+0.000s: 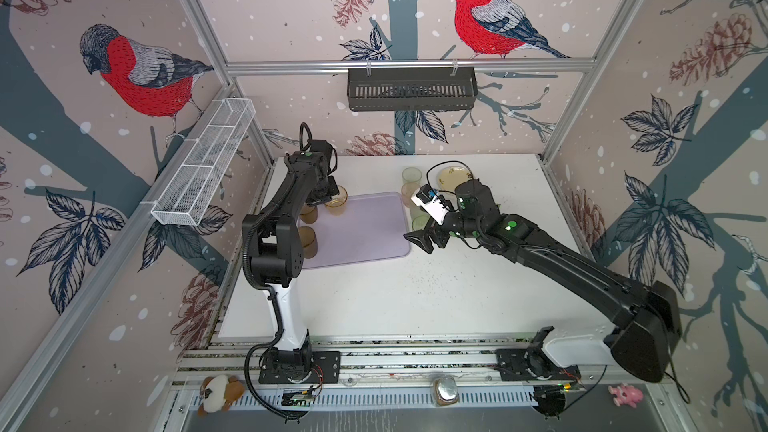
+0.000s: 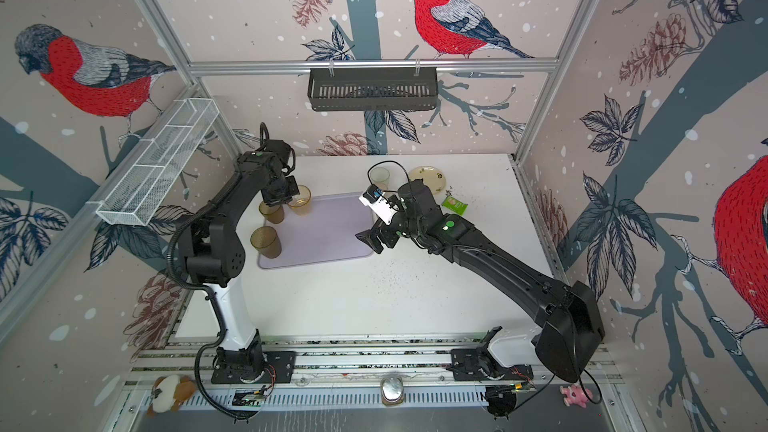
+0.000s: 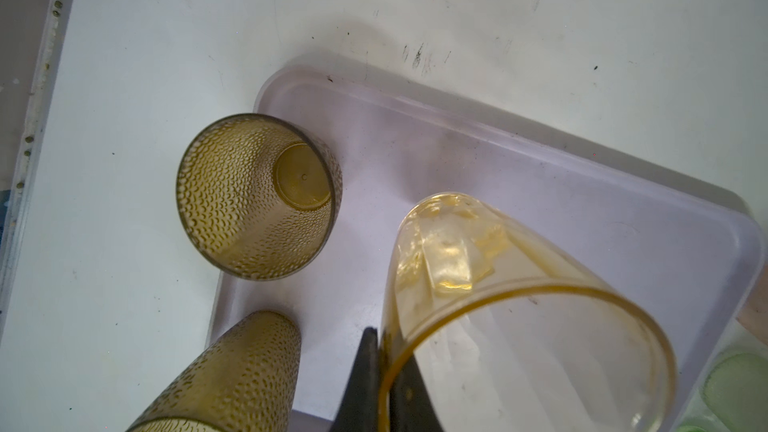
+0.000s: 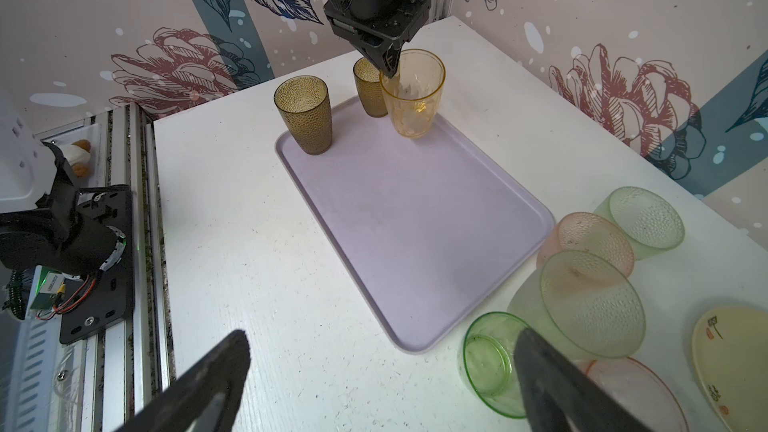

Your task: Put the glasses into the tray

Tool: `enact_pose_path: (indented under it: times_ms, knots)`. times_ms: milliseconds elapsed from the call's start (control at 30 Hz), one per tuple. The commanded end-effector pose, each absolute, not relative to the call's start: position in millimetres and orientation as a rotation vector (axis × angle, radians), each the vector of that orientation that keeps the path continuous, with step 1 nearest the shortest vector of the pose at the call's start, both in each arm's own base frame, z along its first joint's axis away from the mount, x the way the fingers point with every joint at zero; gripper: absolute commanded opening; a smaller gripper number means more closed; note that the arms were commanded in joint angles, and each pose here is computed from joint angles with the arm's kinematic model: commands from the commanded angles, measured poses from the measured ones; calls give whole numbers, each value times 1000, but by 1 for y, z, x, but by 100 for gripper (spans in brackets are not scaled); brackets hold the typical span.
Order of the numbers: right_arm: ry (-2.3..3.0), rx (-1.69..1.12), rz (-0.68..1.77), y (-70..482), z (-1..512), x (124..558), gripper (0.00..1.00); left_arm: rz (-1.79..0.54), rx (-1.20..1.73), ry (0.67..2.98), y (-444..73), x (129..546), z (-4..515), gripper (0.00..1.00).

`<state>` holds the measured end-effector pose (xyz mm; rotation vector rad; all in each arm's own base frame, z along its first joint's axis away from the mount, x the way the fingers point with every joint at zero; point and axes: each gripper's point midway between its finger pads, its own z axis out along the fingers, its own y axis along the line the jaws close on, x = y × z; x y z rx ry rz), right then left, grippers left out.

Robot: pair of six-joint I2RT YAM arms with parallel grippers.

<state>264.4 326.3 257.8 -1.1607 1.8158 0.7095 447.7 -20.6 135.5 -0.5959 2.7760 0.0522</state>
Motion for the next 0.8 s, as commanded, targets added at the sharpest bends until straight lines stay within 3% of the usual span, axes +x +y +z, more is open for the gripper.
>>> enact_pose_path:
  times_ms: [0, 767]
  knots:
    - [1800, -1162, 689, 326, 261, 268, 100, 47, -598, 2771, -19, 452, 136, 0]
    - [1809, -1161, 685, 326, 257, 270, 99, 47, -621, 2791, -12, 466, 118, 0]
